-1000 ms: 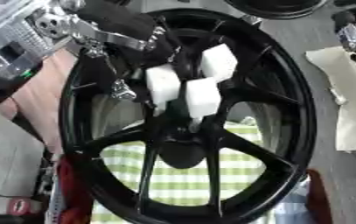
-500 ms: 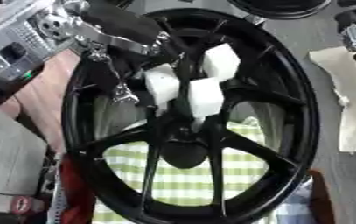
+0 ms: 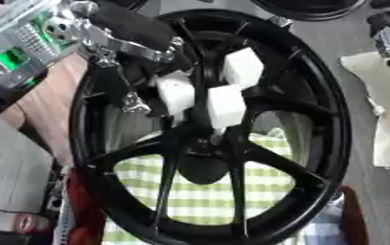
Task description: Pull the pin out of the wheel hub.
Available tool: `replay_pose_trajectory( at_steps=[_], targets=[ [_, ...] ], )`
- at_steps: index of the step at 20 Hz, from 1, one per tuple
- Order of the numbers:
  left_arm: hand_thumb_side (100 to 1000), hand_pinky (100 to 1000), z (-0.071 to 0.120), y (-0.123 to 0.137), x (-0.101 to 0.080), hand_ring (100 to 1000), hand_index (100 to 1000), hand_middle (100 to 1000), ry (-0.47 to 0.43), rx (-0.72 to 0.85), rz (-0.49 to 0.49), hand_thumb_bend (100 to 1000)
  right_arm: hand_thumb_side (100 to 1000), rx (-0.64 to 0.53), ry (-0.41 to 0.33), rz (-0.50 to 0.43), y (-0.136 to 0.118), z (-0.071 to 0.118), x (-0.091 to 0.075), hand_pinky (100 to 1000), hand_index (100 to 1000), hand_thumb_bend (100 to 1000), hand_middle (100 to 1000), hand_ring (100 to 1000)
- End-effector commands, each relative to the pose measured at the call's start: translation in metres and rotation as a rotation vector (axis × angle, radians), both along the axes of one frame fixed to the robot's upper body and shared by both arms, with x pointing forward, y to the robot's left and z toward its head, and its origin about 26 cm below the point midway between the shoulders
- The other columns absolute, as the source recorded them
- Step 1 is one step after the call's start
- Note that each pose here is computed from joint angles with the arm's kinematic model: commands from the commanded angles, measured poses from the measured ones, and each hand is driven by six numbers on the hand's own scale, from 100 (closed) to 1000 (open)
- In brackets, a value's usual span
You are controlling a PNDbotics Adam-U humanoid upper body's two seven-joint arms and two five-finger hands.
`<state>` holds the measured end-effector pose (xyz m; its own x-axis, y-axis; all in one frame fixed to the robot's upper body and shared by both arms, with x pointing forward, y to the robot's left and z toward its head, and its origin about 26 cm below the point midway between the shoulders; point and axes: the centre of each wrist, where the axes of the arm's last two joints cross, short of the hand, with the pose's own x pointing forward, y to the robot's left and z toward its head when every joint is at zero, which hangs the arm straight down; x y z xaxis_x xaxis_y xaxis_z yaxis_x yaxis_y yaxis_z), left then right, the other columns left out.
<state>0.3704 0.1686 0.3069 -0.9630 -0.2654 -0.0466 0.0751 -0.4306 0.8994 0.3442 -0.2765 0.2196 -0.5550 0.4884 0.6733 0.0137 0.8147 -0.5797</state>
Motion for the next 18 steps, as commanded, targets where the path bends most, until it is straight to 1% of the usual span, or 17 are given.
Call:
replay_pose_trajectory(
  at_steps=[1,3,6,11,14,17,18],
  targets=[
    [100,835,0.010,0.005,0.000,772,824,729,-0.041,0.156,-0.086,200,482,-0.006,-0.020,0.000,-0.002,0.007,-0.001,915,790,104,798,785],
    [100,833,0.011,0.005,0.001,767,822,717,-0.042,0.154,-0.079,189,483,-0.007,-0.020,0.002,-0.002,0.007,-0.001,916,791,104,798,785],
    [100,826,0.011,0.005,0.002,746,805,655,-0.037,0.147,-0.079,138,484,-0.008,-0.019,0.003,-0.002,0.007,-0.001,916,791,104,798,785],
    [100,810,0.014,0.004,0.000,700,747,566,-0.027,0.131,-0.082,100,484,-0.004,-0.019,-0.002,-0.002,0.006,-0.001,916,791,105,799,785],
    [100,791,0.018,0.003,-0.002,653,676,496,-0.013,0.106,-0.085,100,485,-0.003,-0.016,-0.003,-0.003,0.005,-0.001,917,791,105,799,786],
    [100,761,0.024,0.003,-0.003,584,565,406,0.006,0.067,-0.082,100,486,-0.001,-0.014,-0.005,-0.003,0.005,-0.001,917,792,105,799,786],
    [125,748,0.026,0.003,-0.003,558,522,368,0.015,0.049,-0.080,100,486,0.000,-0.014,-0.006,-0.003,0.005,-0.001,917,792,105,799,786]
  ],
)
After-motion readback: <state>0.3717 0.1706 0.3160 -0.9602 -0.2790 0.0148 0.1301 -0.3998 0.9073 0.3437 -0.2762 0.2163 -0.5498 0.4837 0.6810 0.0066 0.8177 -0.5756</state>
